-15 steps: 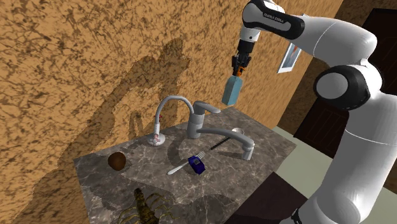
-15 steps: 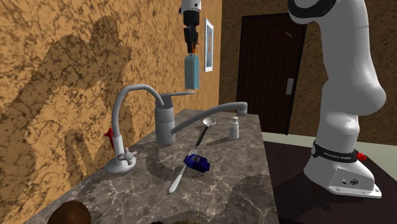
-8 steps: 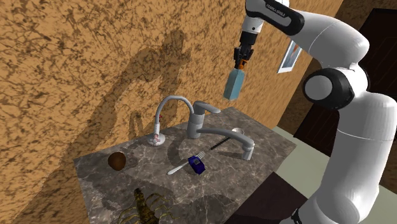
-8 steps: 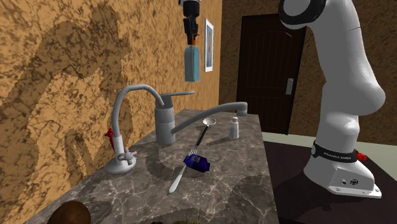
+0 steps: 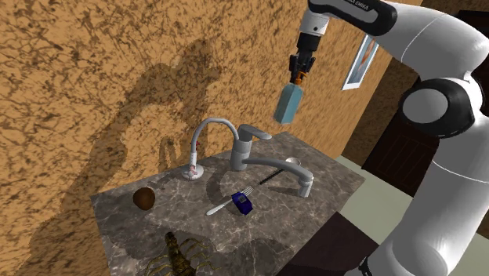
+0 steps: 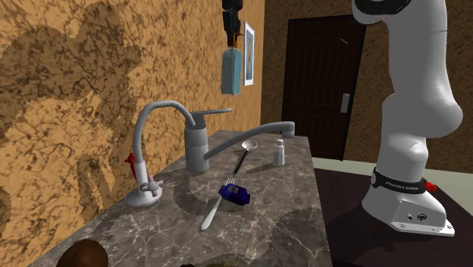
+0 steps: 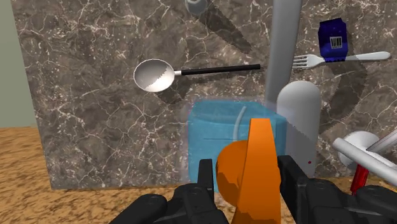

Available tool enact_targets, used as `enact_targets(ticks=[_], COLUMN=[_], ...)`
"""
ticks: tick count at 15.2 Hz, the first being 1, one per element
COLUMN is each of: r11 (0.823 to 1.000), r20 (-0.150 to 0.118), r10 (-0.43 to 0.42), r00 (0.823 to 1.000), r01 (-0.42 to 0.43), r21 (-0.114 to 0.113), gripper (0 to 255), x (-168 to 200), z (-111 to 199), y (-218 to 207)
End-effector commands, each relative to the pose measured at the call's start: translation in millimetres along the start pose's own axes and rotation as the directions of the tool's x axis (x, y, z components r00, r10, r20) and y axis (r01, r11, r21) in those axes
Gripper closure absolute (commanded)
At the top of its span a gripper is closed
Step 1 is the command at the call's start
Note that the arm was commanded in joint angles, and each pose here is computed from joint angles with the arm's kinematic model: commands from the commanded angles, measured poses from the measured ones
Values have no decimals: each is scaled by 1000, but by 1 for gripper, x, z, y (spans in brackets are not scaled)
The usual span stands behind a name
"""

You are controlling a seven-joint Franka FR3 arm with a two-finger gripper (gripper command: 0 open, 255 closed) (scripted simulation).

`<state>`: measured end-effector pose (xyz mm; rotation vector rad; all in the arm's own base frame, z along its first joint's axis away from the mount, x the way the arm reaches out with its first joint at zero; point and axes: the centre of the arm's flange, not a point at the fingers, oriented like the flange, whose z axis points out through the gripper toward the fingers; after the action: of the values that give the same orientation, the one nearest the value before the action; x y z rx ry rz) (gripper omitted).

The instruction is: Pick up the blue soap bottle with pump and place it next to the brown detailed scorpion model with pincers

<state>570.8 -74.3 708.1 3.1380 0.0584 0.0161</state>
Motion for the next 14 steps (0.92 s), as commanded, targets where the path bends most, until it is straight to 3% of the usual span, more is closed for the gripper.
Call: enact_targets(ticks=[1, 14], r11=[1000, 1000], r20=[0, 0], r10=[1, 1], r00=[1000, 1000], r01=[-1, -1], r21=[-1, -1], gripper=[255, 255], x=[-13, -112], z=[-1, -3], y=[-21, -161])
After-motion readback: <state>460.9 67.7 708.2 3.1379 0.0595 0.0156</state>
